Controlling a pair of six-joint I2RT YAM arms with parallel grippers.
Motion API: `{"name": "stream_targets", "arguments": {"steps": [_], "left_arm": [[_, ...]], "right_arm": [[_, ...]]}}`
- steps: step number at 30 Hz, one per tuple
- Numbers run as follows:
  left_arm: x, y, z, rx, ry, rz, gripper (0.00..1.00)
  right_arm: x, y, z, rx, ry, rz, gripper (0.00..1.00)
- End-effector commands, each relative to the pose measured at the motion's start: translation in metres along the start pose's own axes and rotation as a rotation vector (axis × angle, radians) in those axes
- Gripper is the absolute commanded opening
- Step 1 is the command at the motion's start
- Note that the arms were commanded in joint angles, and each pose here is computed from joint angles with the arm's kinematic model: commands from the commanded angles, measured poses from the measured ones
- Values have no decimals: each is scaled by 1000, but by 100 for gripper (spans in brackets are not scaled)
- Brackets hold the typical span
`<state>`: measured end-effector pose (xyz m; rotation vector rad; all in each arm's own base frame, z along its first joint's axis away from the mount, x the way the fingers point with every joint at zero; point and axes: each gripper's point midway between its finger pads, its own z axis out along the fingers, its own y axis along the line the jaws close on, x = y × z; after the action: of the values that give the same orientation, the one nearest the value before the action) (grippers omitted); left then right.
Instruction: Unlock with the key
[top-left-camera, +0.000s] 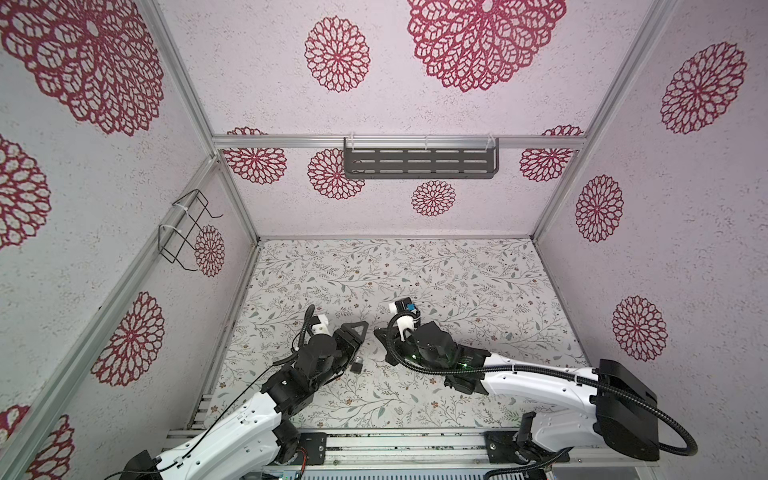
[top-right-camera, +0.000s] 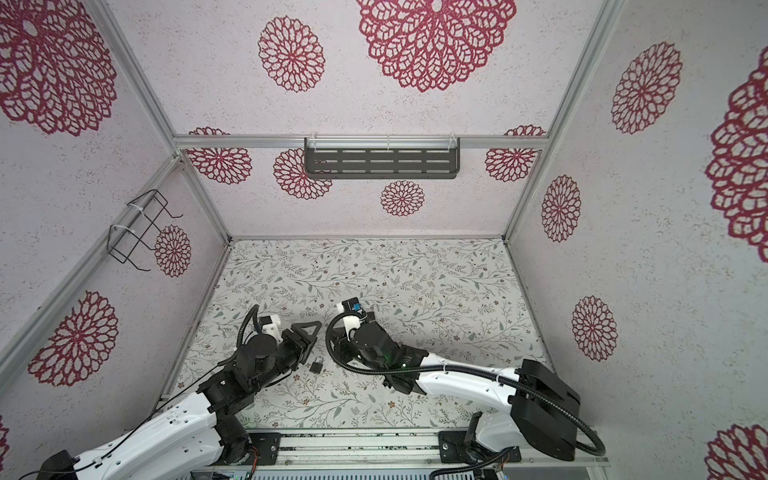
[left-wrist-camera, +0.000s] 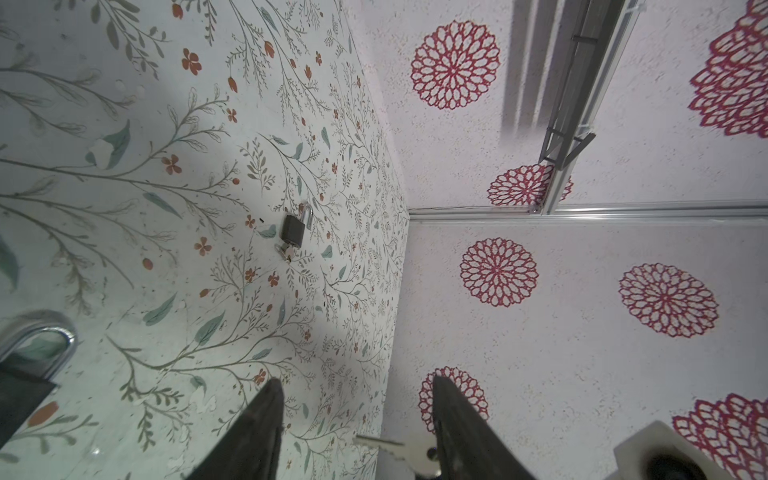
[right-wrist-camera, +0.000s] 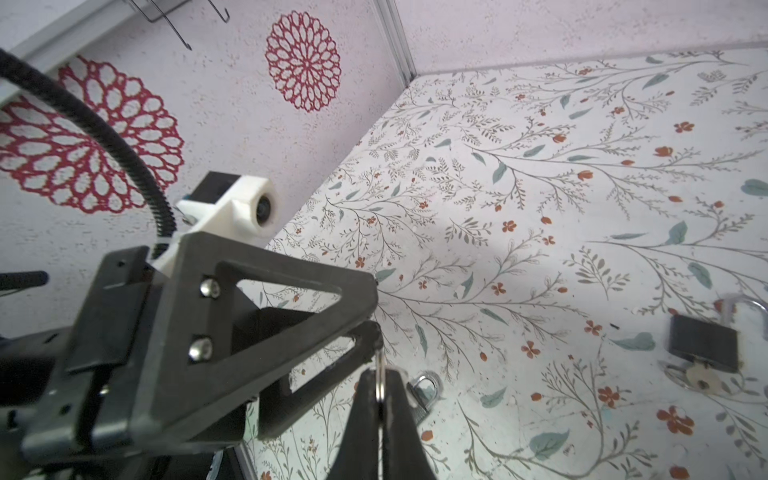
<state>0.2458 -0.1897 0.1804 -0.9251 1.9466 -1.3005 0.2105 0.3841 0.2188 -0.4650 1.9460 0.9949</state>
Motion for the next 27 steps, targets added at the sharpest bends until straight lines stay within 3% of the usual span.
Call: {"name": "stream_targets", "arguments": {"steps": [1,13,27], "left_arm": [[-7,-24,-5,98,-33,-113,67],[-9,-33,-5,150,-35,-217,80],[-16,-38,-5,163,-76,-227,76]], "right_arm": [[-26,21,5,-77,-77,-12,0],[-33,43,19,-180,-101,-22,0],[-24,50,22,-234,-76,-49,0]]}}
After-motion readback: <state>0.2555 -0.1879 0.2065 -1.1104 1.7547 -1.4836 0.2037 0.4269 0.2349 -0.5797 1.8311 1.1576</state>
